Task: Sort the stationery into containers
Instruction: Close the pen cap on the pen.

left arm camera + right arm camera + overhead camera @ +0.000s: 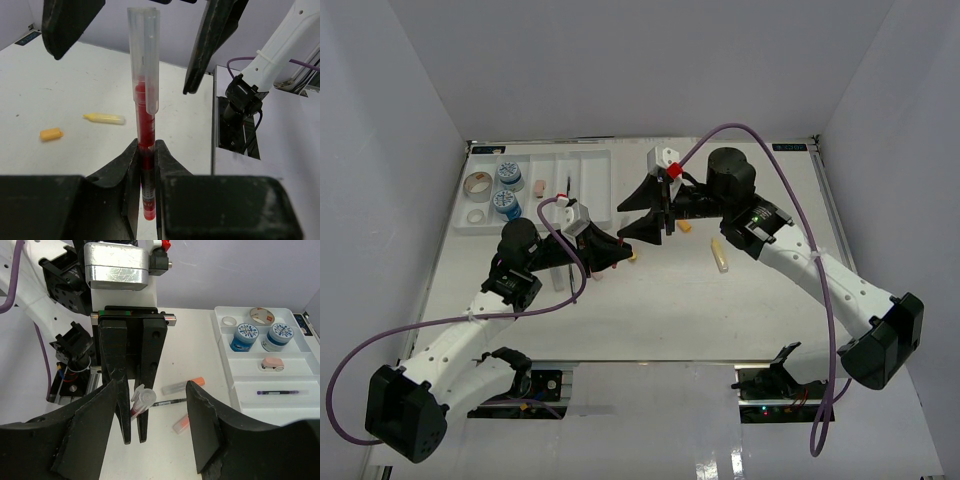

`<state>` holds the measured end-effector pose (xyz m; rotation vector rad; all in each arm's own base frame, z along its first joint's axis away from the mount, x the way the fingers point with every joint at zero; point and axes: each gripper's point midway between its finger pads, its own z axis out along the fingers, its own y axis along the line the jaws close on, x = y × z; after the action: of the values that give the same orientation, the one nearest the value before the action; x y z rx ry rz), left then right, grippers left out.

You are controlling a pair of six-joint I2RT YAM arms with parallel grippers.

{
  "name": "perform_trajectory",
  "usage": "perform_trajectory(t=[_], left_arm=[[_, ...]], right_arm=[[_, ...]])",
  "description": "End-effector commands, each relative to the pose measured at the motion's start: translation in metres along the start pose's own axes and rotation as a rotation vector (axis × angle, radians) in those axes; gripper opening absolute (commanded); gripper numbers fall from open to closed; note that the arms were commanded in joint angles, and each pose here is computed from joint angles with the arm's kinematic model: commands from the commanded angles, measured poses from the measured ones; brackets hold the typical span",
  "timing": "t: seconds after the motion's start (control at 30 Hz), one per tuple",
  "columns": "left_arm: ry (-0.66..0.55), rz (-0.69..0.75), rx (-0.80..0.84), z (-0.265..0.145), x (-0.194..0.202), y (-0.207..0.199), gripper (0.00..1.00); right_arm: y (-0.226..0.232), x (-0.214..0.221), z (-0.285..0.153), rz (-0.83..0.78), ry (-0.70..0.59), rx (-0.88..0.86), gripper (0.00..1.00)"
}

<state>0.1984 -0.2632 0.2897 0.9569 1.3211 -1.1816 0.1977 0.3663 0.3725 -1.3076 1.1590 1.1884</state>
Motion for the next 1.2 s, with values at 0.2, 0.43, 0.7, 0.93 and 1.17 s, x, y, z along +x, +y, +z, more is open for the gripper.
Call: perform_trajectory(t=[0.2,0.43,0.7,0.93,1.17], left_arm=[[-0.031,0.047,0.035,0.002,-0.017,-0.004,0.0],[-0.033,0.048,0.037,0.002,-0.017,-0.005,0.0],[-0.035,0.046,0.026,0.002,-0.018,-0.003,0.0],[-0.045,0.045,-0.009,0.002,-0.02,0.002,0.0],[-0.064,0.054,-0.046,-0.001,-0.025,0.005,0.0]], right_arm=[[0.004,-0.027,0.003,-0.029,-0.069,-0.045,0.52],[0.005,-0.028,0.003,-0.027,-0.072,-0.052,0.43],[0.006,-0.022,0.005,0.001,-0.064,-0.06,0.24],[0.009,-0.016,0.007,0.016,-0.055,-0.04,0.12],[0.007,0.001,0.013,0.021,0.014,0.003,0.08]])
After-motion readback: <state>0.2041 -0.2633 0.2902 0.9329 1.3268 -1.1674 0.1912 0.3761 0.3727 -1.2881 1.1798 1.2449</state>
